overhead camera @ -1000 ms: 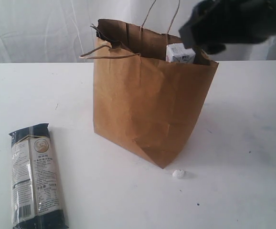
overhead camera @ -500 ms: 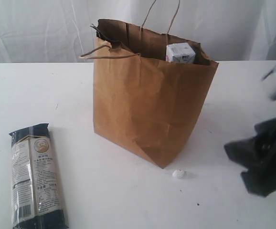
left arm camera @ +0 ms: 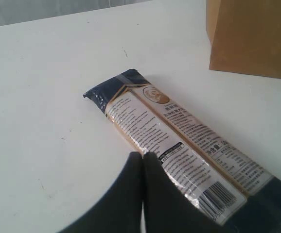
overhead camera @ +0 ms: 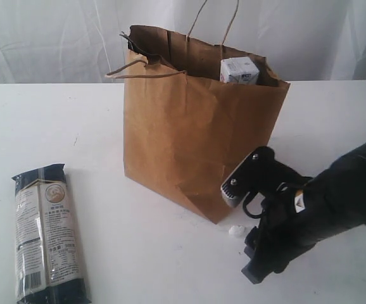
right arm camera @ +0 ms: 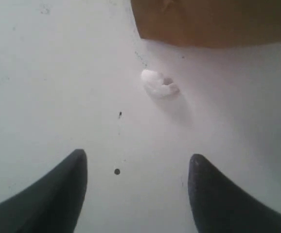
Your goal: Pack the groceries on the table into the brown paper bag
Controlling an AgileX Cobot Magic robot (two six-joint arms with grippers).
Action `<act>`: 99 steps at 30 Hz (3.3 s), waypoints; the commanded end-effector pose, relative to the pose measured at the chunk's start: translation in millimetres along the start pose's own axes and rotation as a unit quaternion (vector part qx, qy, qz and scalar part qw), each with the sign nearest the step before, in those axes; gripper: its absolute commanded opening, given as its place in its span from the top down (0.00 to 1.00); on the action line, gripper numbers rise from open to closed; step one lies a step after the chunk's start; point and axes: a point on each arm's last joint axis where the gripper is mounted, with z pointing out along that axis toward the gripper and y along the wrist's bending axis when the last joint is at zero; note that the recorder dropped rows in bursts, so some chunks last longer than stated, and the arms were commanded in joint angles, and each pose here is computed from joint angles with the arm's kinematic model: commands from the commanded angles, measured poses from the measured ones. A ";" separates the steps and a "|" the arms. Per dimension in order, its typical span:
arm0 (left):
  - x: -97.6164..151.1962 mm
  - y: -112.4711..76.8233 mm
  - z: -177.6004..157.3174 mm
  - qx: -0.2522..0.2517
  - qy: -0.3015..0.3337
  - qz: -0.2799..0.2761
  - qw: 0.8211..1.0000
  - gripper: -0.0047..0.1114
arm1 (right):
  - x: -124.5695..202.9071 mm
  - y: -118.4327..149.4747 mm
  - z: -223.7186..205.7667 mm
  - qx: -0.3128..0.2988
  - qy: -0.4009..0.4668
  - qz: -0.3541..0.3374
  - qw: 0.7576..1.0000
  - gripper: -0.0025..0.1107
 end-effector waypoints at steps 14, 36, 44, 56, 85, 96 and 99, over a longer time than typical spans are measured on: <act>1.1 -0.2 0.2 0.000 0.000 -0.001 1.000 0.96 | -28.1 -8.6 45.6 0.004 -0.013 -0.012 1.000 0.48; 1.1 -0.2 0.2 0.000 0.000 -0.001 1.000 0.96 | -24.6 -6.9 67.4 -0.007 0.009 0.017 1.000 0.71; 1.1 -0.2 0.2 0.000 0.000 -0.001 1.000 0.96 | -19.7 -3.8 59.2 -0.024 0.040 0.047 0.998 0.98; 1.1 -0.2 0.2 0.000 0.000 -0.001 1.000 0.96 | -33.7 24.4 -38.4 -0.033 -0.068 0.019 0.997 0.98; 1.1 -0.2 0.2 0.000 0.000 -0.001 1.000 0.96 | -113.0 -17.5 -194.3 0.108 -0.407 -0.019 0.907 0.98; 1.1 -0.2 0.2 0.000 0.000 -0.001 1.000 0.96 | -143.2 -28.5 -140.5 0.086 -0.319 -0.007 0.944 0.97; 1.1 -0.2 0.2 0.000 0.000 -0.001 1.000 0.96 | -146.6 -28.9 -134.1 0.080 -0.310 -0.003 0.947 0.84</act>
